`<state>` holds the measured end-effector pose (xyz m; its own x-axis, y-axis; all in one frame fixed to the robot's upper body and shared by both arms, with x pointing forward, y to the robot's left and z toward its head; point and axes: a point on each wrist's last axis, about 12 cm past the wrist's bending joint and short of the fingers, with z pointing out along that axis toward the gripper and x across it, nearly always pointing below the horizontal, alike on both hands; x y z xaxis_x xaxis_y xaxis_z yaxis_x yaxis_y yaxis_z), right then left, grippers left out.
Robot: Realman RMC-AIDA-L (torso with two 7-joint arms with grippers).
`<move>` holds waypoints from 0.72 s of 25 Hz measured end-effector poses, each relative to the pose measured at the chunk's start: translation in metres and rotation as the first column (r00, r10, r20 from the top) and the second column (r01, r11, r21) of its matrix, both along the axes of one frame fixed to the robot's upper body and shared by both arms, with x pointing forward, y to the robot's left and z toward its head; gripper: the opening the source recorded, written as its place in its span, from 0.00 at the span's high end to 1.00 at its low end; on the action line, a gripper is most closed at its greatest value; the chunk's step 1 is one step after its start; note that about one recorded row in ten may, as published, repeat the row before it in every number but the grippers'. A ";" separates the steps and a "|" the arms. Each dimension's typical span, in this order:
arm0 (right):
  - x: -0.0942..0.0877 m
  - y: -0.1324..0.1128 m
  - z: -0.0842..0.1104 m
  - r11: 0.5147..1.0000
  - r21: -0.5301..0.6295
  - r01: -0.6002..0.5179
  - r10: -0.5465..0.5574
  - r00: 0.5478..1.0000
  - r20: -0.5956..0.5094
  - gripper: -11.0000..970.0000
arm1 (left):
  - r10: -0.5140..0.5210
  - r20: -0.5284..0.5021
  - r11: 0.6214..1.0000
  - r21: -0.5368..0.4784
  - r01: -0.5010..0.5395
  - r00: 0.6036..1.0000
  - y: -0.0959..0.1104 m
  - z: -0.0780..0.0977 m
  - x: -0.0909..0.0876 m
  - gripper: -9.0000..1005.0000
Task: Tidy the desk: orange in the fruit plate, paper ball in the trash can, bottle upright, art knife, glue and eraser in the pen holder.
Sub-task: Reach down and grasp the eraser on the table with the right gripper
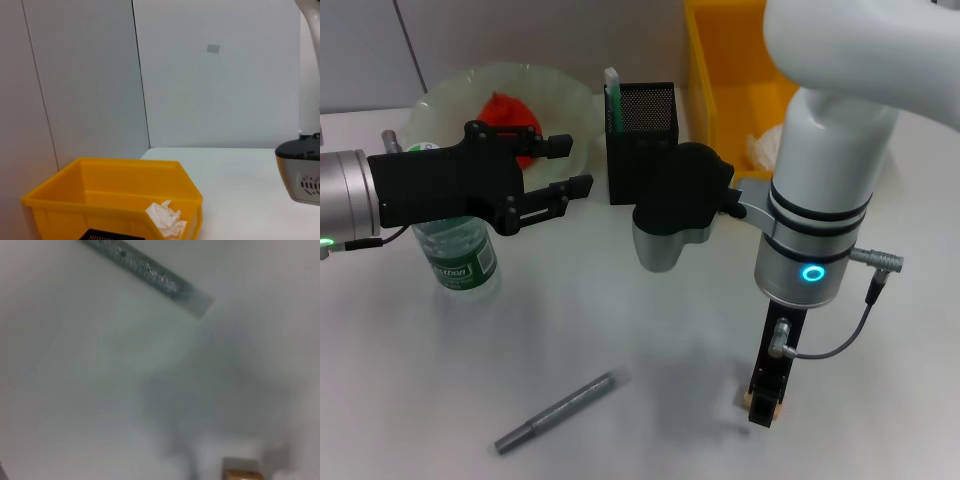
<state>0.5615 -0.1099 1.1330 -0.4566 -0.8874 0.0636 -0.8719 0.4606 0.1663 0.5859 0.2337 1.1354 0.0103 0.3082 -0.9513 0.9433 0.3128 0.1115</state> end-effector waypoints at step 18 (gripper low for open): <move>-0.001 0.008 -0.003 0.999 -0.029 -0.028 0.029 0.999 0.033 0.47 | -0.002 0.003 1.000 0.002 0.002 1.000 0.000 0.000 0.000 0.53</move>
<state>0.5601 -0.1017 1.1297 -0.4337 -0.8981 0.0738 -0.8896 0.4397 0.1238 0.5859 0.2335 1.1354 0.0137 0.3101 -0.9506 0.9437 0.3102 0.1148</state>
